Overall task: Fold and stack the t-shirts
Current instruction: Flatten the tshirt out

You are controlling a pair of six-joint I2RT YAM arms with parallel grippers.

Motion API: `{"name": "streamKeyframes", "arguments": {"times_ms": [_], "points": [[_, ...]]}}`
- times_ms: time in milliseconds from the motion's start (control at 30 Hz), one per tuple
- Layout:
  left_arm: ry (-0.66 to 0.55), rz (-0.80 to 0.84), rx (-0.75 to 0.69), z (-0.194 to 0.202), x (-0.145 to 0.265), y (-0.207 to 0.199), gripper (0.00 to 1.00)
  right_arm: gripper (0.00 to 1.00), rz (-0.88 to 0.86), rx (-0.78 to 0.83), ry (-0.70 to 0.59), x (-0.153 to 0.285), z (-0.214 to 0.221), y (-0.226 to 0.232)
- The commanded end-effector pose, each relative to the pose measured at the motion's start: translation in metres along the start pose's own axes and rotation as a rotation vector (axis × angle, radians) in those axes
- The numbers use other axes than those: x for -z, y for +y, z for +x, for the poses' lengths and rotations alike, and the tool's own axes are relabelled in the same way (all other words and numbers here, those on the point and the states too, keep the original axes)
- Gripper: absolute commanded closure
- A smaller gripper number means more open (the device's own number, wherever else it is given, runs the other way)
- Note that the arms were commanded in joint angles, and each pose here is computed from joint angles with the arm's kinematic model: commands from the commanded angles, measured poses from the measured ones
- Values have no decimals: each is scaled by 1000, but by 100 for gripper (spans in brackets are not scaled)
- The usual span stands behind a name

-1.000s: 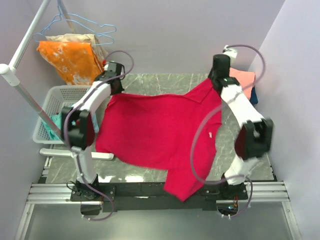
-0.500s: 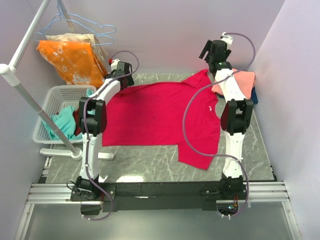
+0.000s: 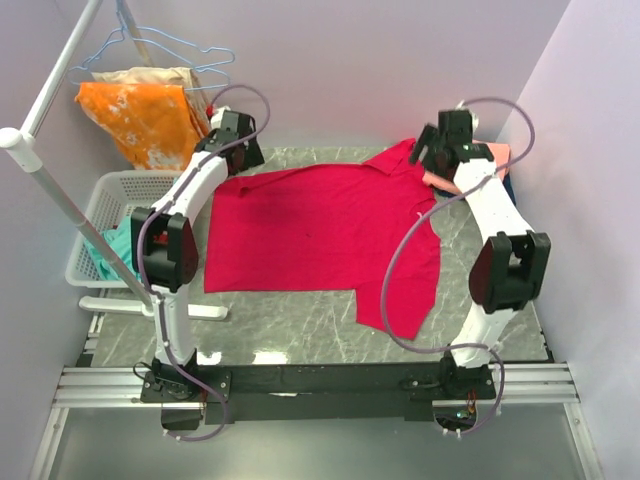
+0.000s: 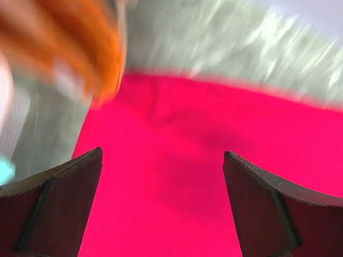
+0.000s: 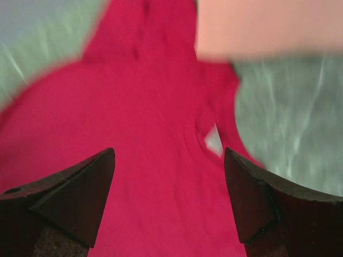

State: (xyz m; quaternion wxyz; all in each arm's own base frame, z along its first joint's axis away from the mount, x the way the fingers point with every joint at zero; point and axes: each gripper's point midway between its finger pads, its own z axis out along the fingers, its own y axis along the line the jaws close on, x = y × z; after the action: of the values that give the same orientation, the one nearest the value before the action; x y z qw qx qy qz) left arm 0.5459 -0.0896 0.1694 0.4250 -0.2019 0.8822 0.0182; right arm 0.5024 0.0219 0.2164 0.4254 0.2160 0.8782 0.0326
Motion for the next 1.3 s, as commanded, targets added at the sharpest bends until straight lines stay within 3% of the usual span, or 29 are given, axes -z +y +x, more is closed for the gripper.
{"name": "streamKeyframes", "arguments": {"times_ms": [0,100,267,633,1000,1267], "points": [[213,-68,-62,66,29,30,1,12,52,13,246,34,77,-30],[280,-100,-63,94,37,46,1,15,86,9,360,47,121,-44],[345,-77,-49,133,50,63,1,15,94,5,441,63,178,-61],[485,-55,-32,204,54,83,0,17,113,36,596,66,256,-73],[535,-134,-52,228,54,105,0,20,235,78,672,62,286,-99],[529,-156,-58,221,70,112,1,22,333,82,706,80,313,-130]]}}
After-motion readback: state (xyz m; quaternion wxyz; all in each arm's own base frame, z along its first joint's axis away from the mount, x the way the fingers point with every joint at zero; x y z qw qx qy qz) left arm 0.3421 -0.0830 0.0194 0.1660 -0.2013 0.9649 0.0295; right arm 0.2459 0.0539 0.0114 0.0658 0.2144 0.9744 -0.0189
